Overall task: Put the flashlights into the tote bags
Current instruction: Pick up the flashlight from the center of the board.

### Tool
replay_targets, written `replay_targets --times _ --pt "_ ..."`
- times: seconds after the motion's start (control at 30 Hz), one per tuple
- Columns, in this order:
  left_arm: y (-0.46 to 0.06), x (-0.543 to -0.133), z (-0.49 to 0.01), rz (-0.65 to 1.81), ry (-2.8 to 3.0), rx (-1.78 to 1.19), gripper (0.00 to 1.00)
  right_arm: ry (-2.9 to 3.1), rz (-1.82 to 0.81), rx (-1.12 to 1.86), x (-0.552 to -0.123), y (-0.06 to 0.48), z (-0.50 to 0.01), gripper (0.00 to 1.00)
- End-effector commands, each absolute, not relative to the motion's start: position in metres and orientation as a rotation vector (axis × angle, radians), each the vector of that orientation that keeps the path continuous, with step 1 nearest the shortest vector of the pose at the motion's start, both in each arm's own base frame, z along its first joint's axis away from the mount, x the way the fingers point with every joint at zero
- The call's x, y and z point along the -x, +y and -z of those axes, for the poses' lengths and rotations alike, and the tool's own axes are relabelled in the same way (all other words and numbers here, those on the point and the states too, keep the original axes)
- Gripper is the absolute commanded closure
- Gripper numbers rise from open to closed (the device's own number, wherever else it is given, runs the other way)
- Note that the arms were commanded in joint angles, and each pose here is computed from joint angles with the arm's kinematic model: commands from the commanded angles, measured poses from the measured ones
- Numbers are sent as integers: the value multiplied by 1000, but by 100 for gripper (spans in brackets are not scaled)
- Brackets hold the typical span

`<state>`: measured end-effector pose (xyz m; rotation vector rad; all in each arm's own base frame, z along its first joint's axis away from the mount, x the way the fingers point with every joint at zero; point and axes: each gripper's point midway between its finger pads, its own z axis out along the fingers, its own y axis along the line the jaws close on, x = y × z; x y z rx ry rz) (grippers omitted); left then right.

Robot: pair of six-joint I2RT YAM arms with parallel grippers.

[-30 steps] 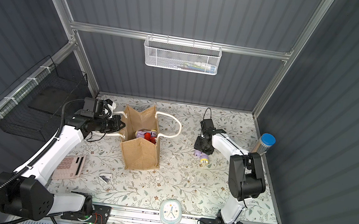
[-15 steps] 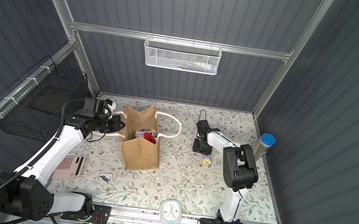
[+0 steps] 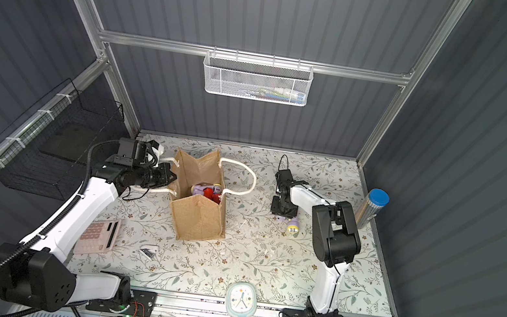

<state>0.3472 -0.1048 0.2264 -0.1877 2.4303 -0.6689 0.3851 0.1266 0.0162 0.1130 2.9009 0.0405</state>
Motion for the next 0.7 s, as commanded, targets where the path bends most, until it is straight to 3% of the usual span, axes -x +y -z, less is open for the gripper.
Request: replay_targets --times 0.0,0.17,0.4,0.67 --pt "-105 -352 -237 655 2411 165 100 2940 20 -77 -373 124 -10 81" --pt "-106 -352 -241 664 2405 152 100 2886 -8 -34 -369 133 -47 93" --pt "-111 -351 -247 694 2393 128 100 2732 -135 -63 -367 149 -127 97" --pt "-117 -348 -255 745 2371 96 100 2347 -402 -144 -373 175 -260 99"
